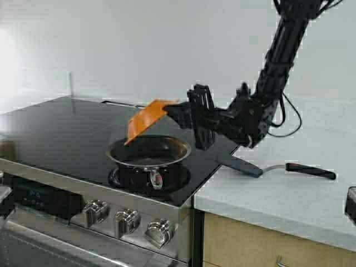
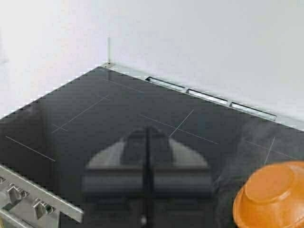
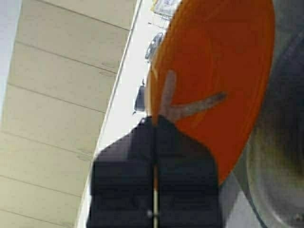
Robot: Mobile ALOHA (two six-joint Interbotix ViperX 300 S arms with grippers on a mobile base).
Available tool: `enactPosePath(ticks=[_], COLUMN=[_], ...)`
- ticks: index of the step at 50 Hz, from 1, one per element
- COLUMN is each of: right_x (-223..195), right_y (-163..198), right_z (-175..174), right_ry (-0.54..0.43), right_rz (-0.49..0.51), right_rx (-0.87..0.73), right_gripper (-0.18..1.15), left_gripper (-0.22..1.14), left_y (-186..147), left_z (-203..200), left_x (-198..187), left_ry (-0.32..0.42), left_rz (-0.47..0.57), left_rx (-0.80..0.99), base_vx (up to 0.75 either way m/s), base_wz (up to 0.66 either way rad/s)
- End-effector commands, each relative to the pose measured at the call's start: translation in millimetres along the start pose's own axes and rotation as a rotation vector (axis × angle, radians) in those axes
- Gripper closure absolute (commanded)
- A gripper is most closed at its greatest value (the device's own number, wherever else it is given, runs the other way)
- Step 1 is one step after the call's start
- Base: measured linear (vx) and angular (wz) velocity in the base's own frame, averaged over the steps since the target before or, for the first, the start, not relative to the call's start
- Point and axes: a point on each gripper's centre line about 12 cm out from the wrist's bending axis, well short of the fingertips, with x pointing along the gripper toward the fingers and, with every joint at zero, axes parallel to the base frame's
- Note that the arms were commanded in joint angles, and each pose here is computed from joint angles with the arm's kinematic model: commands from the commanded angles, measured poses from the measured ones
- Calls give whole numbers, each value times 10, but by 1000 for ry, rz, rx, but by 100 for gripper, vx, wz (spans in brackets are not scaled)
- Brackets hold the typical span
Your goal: Add oil to the pan and cook the shrimp and serve it
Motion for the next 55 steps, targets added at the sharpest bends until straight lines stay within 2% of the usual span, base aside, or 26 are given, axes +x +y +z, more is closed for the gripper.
enactPosePath(ticks=[1,11,17,24,31,39,51,55], right_x=[46,46,17,-6,-45,-8,55,55], right_y=[167,247,49,31,-145,-2,262,399], right_z=[105,127,100,101,84,139,237,290], right_ry=[-22,-37,-43,-45,-47,-45,-53,-60], right_rz=[90,171,143,137,101,148,187,167], right_rx=[12,20,63,75,121,139,51,0], right_gripper=[92,92,91,91,91,91,91,91], left_gripper=[89,89,89,89,89,89,89,89], left_y=[0,0,0,0,0,0,0,0], left_z=[31,31,31,28,31,25,31,31], left_x=[20,20,20,22,20,19,20,20], left_ry=[-5,-5,-5,-3,-5,-3,-5,-5], left_rz=[1,0,1,1,1,1,1,0], left_rx=[3,5,3,3,3,5,3,5], base_vx=[0,0,0,0,0,0,0,0], base_wz=[0,0,0,0,0,0,0,0])
